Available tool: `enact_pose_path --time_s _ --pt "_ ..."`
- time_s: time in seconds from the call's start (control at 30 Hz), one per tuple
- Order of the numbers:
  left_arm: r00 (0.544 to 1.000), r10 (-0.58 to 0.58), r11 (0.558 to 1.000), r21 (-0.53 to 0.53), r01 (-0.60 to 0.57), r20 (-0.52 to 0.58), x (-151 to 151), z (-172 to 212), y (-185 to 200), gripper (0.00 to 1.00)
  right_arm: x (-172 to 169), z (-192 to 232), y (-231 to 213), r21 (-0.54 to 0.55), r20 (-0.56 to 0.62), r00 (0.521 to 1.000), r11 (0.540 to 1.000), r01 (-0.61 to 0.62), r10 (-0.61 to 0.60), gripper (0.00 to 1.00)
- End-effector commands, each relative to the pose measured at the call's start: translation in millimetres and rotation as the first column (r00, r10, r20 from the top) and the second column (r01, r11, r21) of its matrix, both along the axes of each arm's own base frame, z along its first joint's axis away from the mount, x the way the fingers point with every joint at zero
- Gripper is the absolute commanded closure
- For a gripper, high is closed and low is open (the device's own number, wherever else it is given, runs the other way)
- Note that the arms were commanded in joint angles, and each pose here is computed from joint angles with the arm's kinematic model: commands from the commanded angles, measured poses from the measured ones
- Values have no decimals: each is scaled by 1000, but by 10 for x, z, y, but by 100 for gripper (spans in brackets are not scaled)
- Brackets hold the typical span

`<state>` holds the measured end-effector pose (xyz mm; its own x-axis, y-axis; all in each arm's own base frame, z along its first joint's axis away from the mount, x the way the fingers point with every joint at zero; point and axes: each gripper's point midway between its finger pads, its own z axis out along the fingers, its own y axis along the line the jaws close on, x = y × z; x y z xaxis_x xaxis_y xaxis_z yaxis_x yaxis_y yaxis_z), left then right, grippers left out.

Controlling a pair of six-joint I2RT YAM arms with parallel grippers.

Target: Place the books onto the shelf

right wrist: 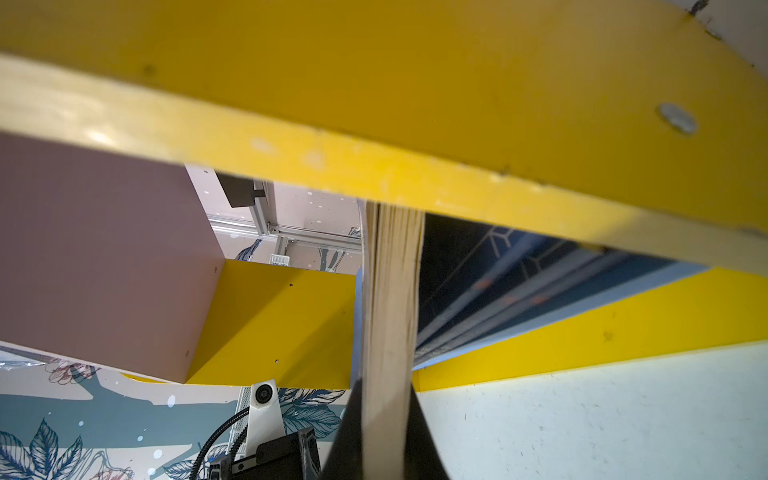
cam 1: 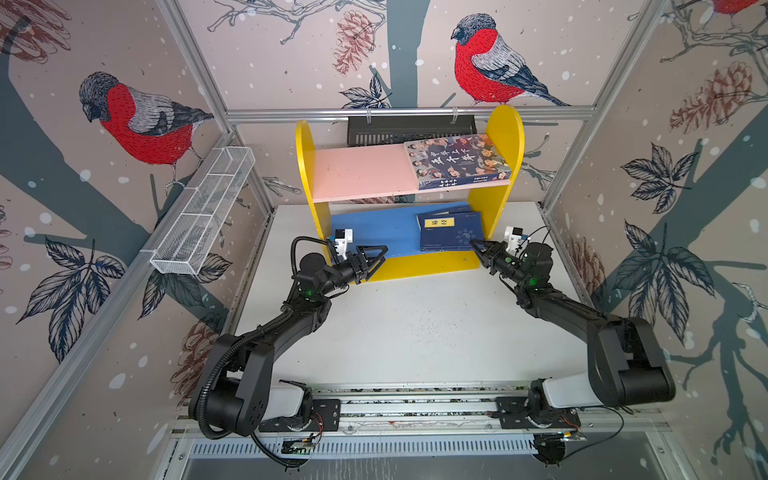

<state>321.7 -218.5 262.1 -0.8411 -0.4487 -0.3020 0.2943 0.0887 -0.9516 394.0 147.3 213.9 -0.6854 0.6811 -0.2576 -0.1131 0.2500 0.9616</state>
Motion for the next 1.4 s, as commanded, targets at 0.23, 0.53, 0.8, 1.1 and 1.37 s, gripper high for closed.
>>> enact_pose_path --time_s 0.23,0.53,0.8,1.1,1.37 --pt "999 -3 1000 -8 4 50 -41 100 10 22 122 51 -60 -4 42 999 1000 -7 7 92" --pt "998 -1 1000 -11 2 57 -67 108 19 22 188 28 -54 2 29 999 1000 -18 18 60" --pt "998 -1 1000 -15 1 60 -88 111 24 22 197 9 -83 8 10 1000 1000 2 -2 46" --pt "998 3 1000 -14 -2 60 -96 109 34 22 148 -37 -129 -7 -23 999 1000 29 -29 42" --pt "998 4 1000 -14 -3 65 -113 119 41 22 73 -68 -166 -6 -41 997 998 59 -59 42"
